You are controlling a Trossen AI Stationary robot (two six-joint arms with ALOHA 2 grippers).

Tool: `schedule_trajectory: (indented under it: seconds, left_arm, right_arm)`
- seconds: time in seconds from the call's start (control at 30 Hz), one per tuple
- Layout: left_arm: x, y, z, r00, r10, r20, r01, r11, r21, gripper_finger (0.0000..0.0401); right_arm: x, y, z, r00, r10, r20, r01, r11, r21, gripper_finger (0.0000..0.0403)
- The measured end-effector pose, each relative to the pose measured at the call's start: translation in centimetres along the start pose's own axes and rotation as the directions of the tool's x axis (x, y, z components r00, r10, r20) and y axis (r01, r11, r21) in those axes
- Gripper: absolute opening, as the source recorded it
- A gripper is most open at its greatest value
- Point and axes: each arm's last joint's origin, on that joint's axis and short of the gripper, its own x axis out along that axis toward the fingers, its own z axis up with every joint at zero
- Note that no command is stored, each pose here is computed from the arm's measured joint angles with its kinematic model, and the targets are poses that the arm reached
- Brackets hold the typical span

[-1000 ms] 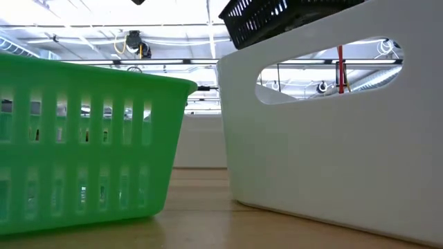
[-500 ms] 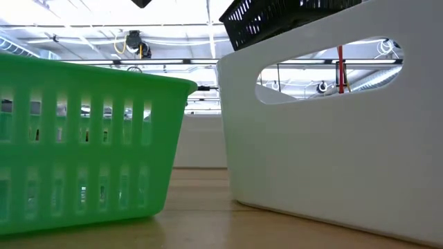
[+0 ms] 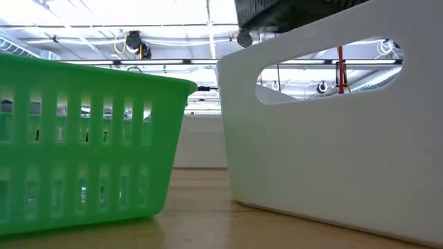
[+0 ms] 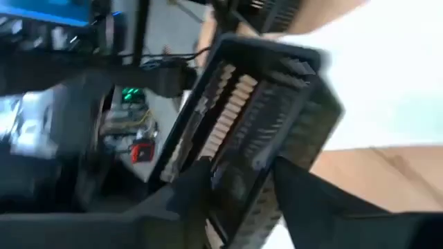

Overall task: Stack baskets by color
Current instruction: Stack the top left black bin on top of the bottom right black bin

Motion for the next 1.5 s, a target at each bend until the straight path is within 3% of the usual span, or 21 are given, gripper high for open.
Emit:
schedule_trajectory:
  seconds: [0.17,0.33,0.63,0.77,1.0,1.2,1.5]
  left_arm:
    - [-2.3,-1.0,1.7,0.996,0.083,-0.044,-0.086,0.994,-0.071,0.0227]
    - [-4.5,-1.2,2.2,0.994,0.095,-0.044,-0.102,0.972,-0.213,0.0249]
    - [-6.6,-1.4,2.0,0.998,0.056,-0.042,-0.069,0.889,-0.453,0.0224]
    - [-6.9,-1.8,2.3,0.999,0.04,-0.018,-0.044,0.865,-0.5,0.0208]
    - [-7.0,-2.0,2.5,1.0,-0.003,0.023,0.016,0.786,-0.618,0.0186]
    - [-7.4,-2.3,2.8,0.998,-0.022,0.051,0.049,0.768,-0.639,0.0172]
    - [-7.4,-2.4,2.9,0.993,-0.066,0.093,0.111,0.734,-0.67,0.0161]
  right_arm:
    - [-2.4,2.1,-1.4,0.999,0.03,0.011,-0.031,0.999,0.03,0.0003]
    - [-4.2,4.4,-3.2,0.998,0.057,-0.035,-0.054,0.996,0.067,0.0002]
    - [-7.2,10.1,-6.5,0.987,0.144,-0.075,-0.137,0.986,0.097,0.0001]
    - [-8.0,12.5,-7.8,0.982,0.169,-0.084,-0.159,0.981,0.114,0.0001]
    - [-7.5,15.4,-10.3,0.984,0.122,-0.131,-0.099,0.981,0.169,0.0001]
    - [-5.6,16.0,-12.9,0.981,0.087,-0.175,-0.051,0.978,0.2,0.0]
    - [-3.2,13.7,-17.3,0.978,0.172,-0.122,-0.133,0.953,0.273,0.0]
